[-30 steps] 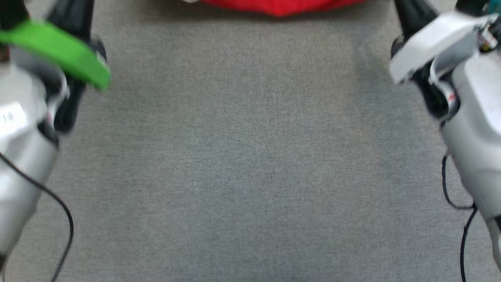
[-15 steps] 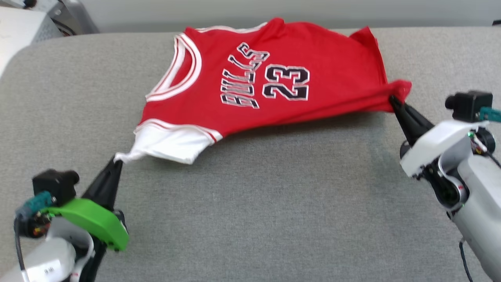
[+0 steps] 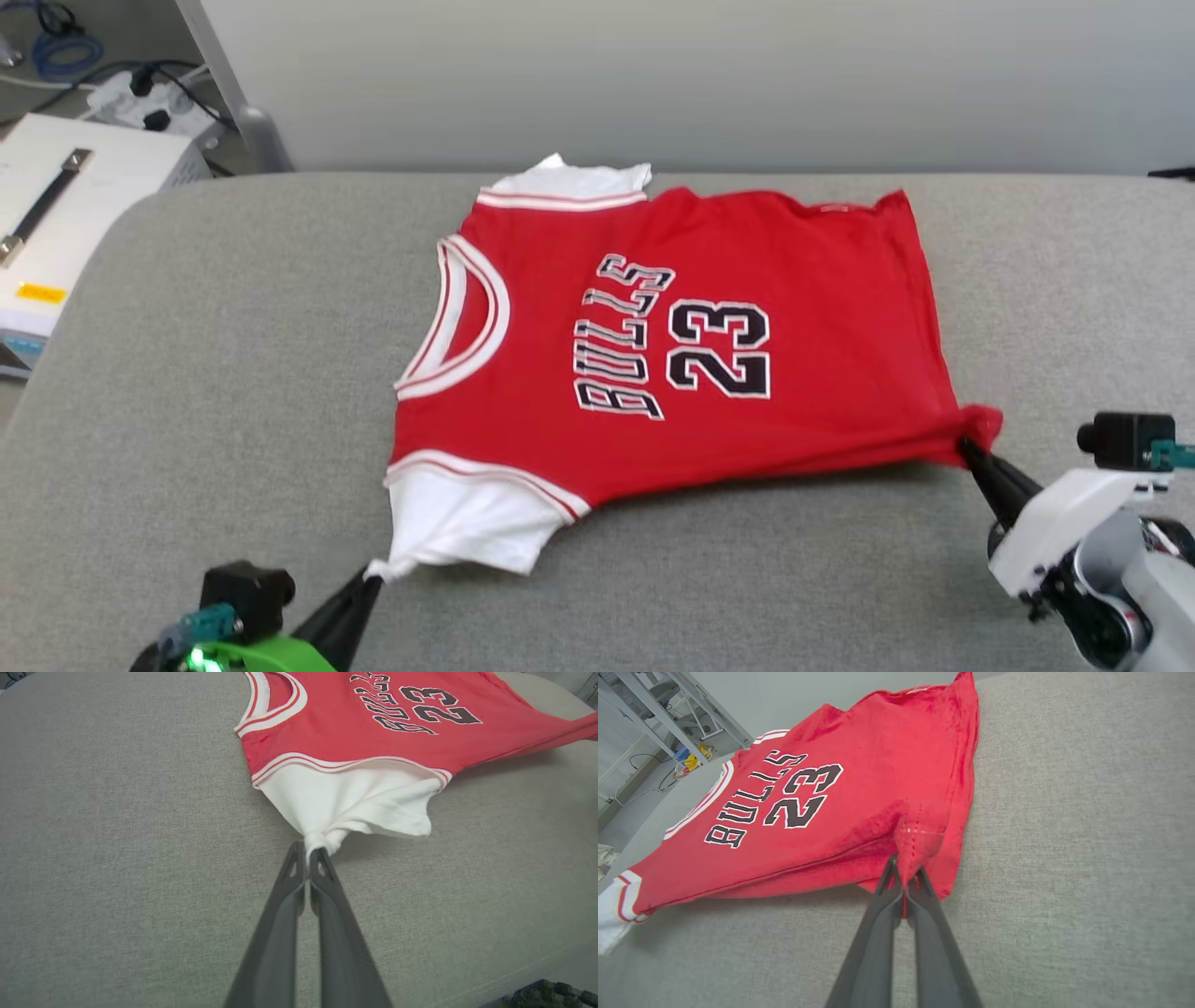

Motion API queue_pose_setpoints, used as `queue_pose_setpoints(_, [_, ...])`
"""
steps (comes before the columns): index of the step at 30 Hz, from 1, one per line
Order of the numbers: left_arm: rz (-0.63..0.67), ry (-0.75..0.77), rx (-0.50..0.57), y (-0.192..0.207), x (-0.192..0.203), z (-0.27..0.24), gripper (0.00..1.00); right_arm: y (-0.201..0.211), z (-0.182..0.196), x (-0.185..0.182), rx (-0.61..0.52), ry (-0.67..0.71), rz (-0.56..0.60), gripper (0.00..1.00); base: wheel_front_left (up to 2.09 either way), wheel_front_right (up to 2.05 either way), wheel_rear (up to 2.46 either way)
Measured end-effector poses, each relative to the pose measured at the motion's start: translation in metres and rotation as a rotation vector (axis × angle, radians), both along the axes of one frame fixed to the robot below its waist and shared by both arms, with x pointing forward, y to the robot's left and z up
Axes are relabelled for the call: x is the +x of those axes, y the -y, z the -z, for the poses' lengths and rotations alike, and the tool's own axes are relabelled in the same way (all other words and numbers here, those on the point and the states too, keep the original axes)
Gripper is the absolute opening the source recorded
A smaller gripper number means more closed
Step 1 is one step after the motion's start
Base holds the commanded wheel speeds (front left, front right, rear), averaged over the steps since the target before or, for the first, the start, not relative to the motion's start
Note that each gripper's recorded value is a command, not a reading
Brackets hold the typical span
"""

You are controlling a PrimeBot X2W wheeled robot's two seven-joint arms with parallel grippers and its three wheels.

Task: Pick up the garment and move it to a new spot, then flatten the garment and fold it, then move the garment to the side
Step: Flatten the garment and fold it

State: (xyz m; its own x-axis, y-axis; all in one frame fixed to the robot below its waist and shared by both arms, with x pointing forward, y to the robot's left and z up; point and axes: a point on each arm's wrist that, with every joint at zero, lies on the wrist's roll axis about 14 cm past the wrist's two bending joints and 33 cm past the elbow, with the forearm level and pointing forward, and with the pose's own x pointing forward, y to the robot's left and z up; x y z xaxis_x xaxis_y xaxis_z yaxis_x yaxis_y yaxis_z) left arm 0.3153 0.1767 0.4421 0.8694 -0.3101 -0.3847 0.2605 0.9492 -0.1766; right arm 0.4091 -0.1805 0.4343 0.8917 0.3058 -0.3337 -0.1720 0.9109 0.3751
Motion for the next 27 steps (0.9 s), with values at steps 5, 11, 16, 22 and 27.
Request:
queue_pose_setpoints(5, [0.027, -0.023, -0.015, 0.007, -0.027, 0.001, 0.00, 0.014, 0.008, -0.032, -0.006, -0.044, 0.011, 0.00, 0.00, 0.00, 0.00])
queue_pose_setpoints(11, [0.083, -0.118, -0.055, 0.021, -0.072, 0.012, 0.00, 0.020, 0.013, -0.067, 0.002, -0.089, 0.004, 0.00, 0.00, 0.00, 0.00])
queue_pose_setpoints(16, [0.117, -0.155, -0.072, 0.030, -0.097, 0.017, 0.00, 0.032, 0.014, -0.089, 0.016, -0.103, 0.031, 0.00, 0.00, 0.00, 0.00])
queue_pose_setpoints(22, [0.094, -0.087, -0.086, 0.028, -0.082, 0.003, 0.00, 0.031, -0.008, -0.087, 0.061, -0.023, 0.047, 0.00, 0.00, 0.00, 0.00])
queue_pose_setpoints(27, [0.072, -0.001, -0.089, 0.025, -0.051, -0.014, 0.00, 0.028, -0.016, -0.080, 0.067, 0.000, 0.049, 0.00, 0.00, 0.00, 0.00])
